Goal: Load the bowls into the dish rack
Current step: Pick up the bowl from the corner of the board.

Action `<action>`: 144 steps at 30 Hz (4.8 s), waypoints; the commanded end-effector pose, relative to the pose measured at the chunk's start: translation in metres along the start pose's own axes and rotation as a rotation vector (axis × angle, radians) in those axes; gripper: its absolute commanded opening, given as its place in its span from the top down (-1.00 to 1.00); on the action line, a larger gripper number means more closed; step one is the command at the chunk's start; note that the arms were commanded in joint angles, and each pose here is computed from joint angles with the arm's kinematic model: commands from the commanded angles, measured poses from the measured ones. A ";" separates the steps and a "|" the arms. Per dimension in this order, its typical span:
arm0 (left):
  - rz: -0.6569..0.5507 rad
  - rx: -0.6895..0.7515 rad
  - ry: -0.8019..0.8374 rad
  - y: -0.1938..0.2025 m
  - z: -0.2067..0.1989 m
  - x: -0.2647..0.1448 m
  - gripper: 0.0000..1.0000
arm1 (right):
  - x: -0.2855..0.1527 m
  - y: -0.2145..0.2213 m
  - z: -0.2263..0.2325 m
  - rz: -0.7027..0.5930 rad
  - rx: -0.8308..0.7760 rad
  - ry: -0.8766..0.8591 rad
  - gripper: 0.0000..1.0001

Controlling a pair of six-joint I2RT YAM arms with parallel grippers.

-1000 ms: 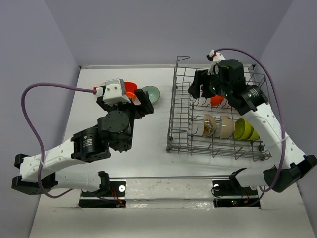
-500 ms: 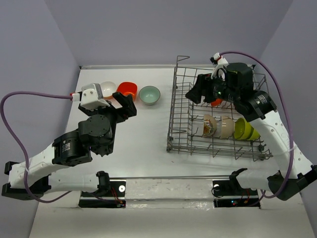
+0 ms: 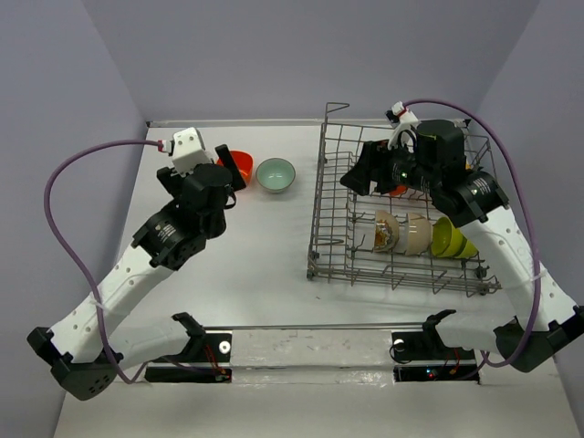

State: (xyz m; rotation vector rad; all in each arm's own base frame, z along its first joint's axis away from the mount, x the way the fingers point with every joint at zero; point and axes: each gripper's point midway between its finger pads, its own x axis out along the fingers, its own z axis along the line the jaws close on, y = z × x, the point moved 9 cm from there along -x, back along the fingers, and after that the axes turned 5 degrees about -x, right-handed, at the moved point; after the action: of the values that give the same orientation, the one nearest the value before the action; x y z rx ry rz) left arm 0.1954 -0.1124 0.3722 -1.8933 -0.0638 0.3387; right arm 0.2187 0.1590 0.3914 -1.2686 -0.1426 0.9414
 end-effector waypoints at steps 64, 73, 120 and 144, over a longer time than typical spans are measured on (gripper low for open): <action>0.288 -0.354 -0.499 0.102 0.127 0.317 -0.76 | -0.026 0.013 0.012 -0.079 -0.002 -0.074 -0.63; 0.307 -0.327 -0.484 0.117 0.129 0.329 -0.73 | -0.025 0.016 0.012 -0.071 0.000 -0.080 -0.64; 0.293 -0.334 -0.437 0.104 0.148 0.308 1.00 | -0.021 0.010 0.012 -0.064 -0.003 -0.074 -0.67; 0.106 -0.257 -0.083 -0.051 0.063 0.162 1.00 | -0.029 -0.003 0.003 -0.129 -0.014 0.079 -0.67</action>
State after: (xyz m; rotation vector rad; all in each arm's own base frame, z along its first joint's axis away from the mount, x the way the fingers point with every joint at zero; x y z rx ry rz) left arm 0.3617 0.0212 0.3079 -2.1688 -0.1132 0.7107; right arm 0.2015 0.1461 0.3839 -1.2645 -0.1235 0.8759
